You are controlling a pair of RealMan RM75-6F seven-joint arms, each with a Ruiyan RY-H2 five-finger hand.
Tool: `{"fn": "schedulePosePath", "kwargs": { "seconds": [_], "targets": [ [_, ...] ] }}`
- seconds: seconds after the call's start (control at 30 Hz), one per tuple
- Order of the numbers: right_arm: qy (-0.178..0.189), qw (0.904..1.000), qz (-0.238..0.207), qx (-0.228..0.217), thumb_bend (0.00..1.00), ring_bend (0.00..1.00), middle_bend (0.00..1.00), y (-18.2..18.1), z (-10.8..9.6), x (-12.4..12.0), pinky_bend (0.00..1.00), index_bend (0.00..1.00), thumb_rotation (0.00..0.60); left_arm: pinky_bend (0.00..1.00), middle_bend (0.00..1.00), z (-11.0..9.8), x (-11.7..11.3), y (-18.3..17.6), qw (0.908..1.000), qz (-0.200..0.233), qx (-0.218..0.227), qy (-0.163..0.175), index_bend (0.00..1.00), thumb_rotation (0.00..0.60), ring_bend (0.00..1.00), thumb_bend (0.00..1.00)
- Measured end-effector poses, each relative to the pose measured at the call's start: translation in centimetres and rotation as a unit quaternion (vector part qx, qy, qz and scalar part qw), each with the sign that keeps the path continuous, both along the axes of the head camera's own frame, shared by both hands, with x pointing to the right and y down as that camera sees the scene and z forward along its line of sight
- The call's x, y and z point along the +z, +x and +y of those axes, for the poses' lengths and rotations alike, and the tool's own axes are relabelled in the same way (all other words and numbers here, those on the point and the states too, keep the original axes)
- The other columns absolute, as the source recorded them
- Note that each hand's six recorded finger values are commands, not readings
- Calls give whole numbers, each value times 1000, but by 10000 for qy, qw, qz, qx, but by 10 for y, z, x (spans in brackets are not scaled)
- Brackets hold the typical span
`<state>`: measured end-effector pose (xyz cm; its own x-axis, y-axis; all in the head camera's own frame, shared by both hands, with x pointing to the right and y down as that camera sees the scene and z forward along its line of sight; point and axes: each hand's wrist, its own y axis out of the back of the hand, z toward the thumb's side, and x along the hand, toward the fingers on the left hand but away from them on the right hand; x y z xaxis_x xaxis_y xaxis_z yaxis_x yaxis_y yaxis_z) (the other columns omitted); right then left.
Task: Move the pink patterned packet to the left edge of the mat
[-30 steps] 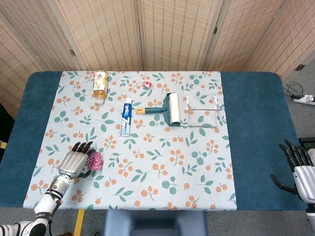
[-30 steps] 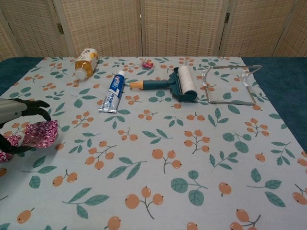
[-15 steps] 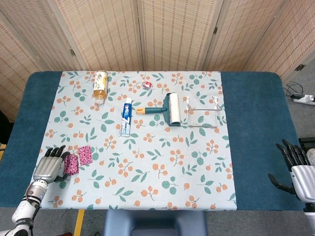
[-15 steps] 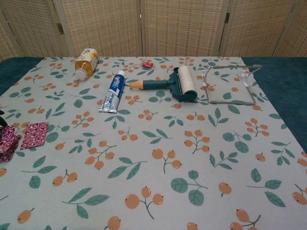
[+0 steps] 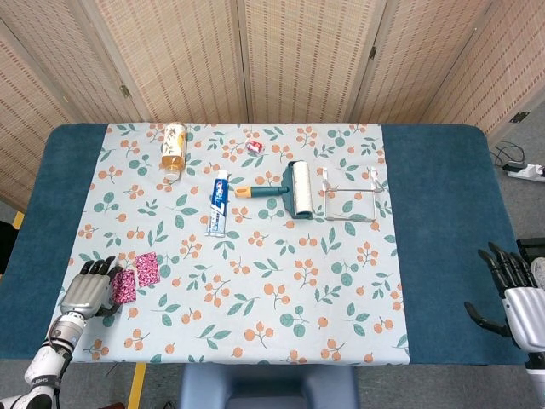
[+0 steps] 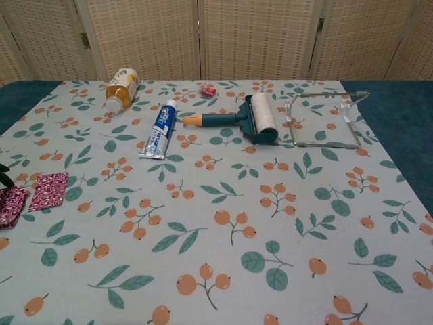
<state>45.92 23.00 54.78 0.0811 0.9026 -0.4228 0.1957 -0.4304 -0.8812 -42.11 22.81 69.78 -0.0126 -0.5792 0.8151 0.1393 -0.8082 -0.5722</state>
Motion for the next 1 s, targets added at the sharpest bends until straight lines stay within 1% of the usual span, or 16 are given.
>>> {"fn": "schedulePosePath", "kwargs": {
  "seconds": [0.33,0.6,0.7,0.77,0.87,0.93,1.0],
  "targets": [
    [12,10000,-8,-2,336,0,4,0,0,-1,0,0,535,0,0,1,2,0,10000,-32,-37,-65,131,520,0,366],
    [13,10000,-4,6,336,0,4,1,0,-1,0,0,535,0,0,1,4,2,9999,-34,-27,-97,127,519,0,367],
    [21,10000,2,12,337,0,4,1,1,-2,0,0,535,0,0,1,4,4,9999,-21,-34,-100,84,518,0,366],
    [24,10000,7,15,337,0,5,2,1,-2,0,0,536,0,0,0,1,6,10000,25,-49,-62,59,517,0,366],
    [24,10000,9,16,336,0,5,2,0,-2,0,0,536,0,0,-5,-4,11,9999,133,-67,70,60,520,0,366],
    [21,10000,3,10,337,0,4,2,0,-1,0,0,537,0,0,-12,-7,15,9995,213,-78,216,66,521,0,366],
    [5,10000,-8,4,336,0,4,1,0,0,0,0,535,0,0,-17,-7,18,9994,231,-51,261,66,523,0,366]
  ]
}}
